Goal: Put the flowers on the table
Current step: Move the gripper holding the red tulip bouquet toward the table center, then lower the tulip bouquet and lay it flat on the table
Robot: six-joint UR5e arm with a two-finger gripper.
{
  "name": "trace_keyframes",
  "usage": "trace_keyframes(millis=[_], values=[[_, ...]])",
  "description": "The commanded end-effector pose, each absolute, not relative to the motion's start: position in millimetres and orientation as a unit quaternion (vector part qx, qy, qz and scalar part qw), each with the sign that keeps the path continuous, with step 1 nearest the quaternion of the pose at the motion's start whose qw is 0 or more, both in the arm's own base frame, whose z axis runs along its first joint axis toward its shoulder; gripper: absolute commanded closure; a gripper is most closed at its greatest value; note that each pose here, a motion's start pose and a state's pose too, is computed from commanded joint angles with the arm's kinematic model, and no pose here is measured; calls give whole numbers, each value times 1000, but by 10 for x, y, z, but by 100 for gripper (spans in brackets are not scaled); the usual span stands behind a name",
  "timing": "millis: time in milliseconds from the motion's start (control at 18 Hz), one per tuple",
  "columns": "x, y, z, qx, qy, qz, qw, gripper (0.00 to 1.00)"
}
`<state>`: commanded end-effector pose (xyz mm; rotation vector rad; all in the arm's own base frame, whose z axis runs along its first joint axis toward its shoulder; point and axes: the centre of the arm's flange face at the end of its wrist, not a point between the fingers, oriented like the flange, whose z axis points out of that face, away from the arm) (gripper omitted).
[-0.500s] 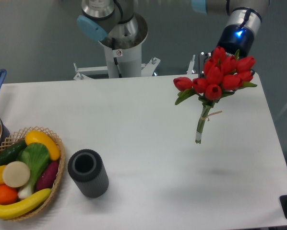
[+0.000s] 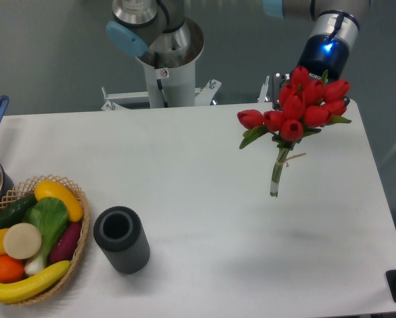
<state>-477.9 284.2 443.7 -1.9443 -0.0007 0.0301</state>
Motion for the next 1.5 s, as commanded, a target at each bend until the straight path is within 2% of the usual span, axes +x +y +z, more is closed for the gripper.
trace_keyframes(millis=[500,1000,1278,1500], values=[[-4622,3044,4456,-911,11,82,403,63],[-4454,3337,4278,-958,32,122,259,63],[-4344,3567,3926,-976,49,114,179,63],[-4188,3944,3387,-988,88,121,43,63]])
